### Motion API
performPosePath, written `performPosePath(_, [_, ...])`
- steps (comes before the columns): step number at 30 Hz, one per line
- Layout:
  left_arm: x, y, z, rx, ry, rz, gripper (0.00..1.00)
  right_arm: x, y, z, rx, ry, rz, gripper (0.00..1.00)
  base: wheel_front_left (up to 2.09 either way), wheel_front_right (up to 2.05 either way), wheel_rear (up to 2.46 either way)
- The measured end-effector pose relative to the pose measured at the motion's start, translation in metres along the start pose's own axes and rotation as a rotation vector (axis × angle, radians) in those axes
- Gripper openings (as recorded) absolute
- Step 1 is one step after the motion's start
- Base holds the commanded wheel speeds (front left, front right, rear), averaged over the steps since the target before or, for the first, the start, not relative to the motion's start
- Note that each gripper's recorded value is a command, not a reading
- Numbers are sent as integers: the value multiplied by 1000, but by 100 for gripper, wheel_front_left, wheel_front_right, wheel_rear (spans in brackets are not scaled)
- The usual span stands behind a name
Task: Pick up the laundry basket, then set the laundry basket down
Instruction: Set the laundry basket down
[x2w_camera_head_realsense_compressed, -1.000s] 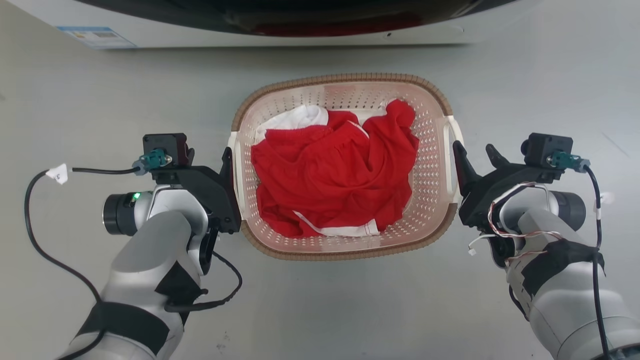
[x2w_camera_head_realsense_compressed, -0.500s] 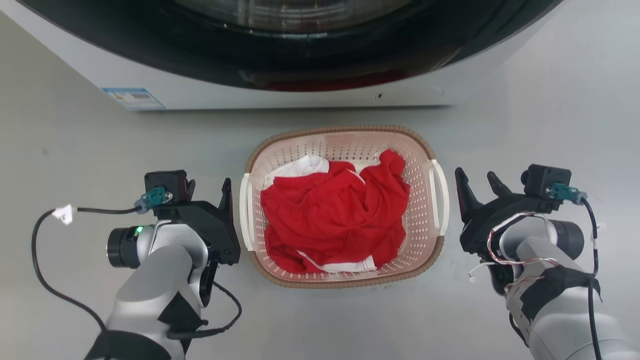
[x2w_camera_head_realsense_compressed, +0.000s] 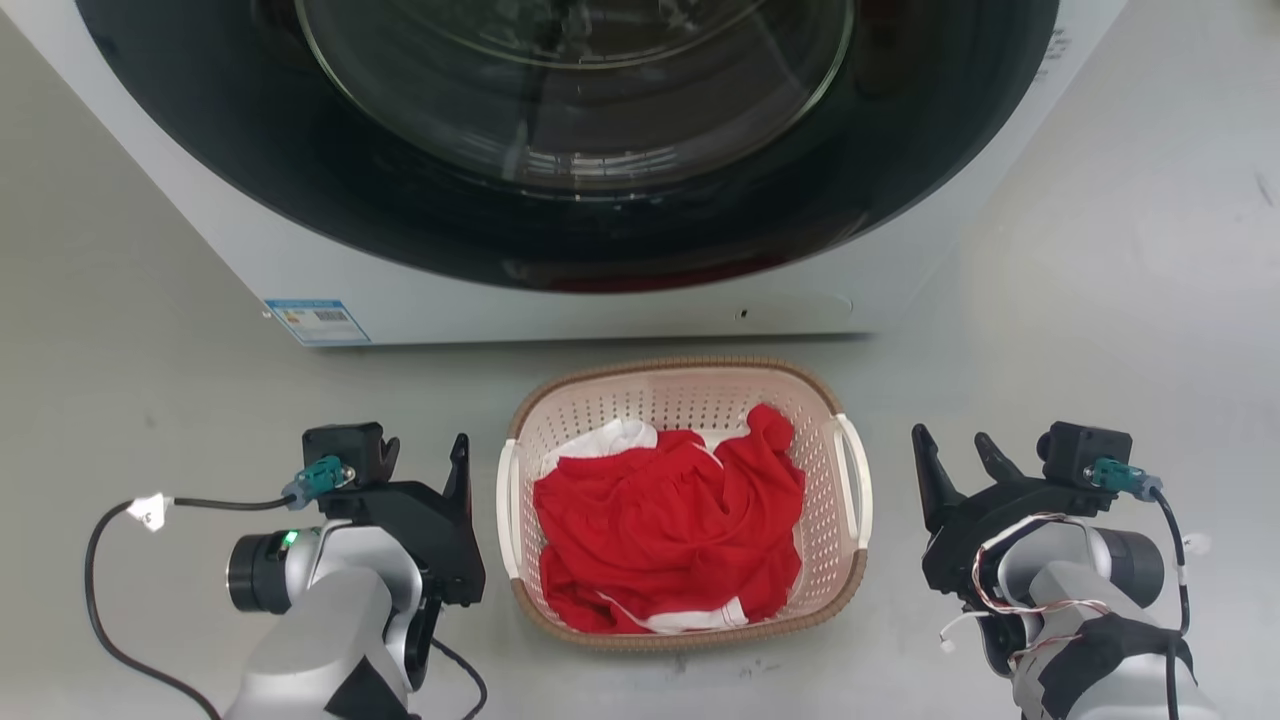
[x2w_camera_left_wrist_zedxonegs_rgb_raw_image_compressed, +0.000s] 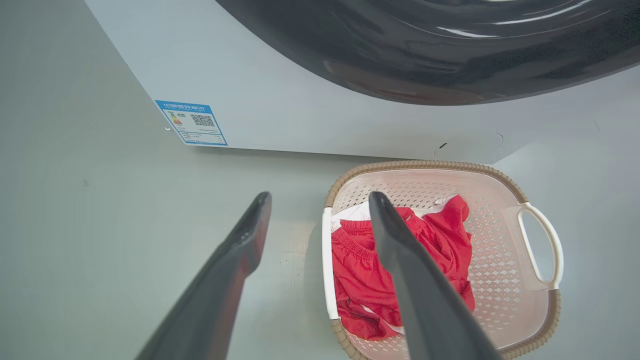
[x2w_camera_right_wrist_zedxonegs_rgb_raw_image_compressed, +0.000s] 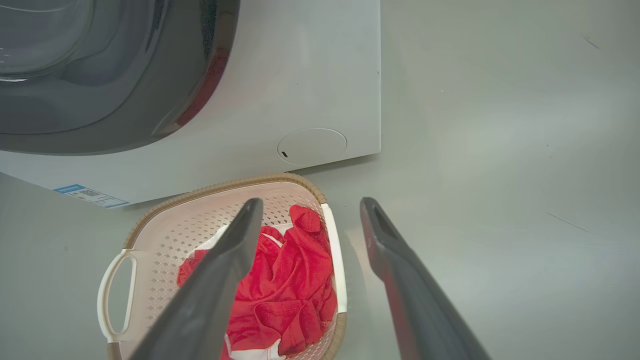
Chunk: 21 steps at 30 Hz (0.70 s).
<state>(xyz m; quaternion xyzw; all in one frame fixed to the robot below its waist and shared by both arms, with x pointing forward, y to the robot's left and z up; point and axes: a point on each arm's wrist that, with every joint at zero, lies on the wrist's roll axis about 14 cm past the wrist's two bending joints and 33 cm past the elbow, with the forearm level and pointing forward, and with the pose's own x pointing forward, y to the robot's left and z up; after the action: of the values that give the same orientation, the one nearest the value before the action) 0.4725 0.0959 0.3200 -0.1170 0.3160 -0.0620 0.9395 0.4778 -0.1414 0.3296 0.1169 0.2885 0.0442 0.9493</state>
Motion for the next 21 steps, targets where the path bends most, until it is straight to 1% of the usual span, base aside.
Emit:
performPosePath(7, [-21, -7, 18, -20, -69, 0, 100, -21, 10, 19, 0, -73, 25, 100, 0, 0, 0])
performPosePath(11, [-34, -5, 25, -28, -106, 16, 100, -33, 13, 31, -5, -123, 29, 100, 0, 0, 0])
performPosePath(21, [-67, -7, 41, -11, -209, 11, 100, -66, 20, 45, -11, -230, 38, 100, 0, 0, 0])
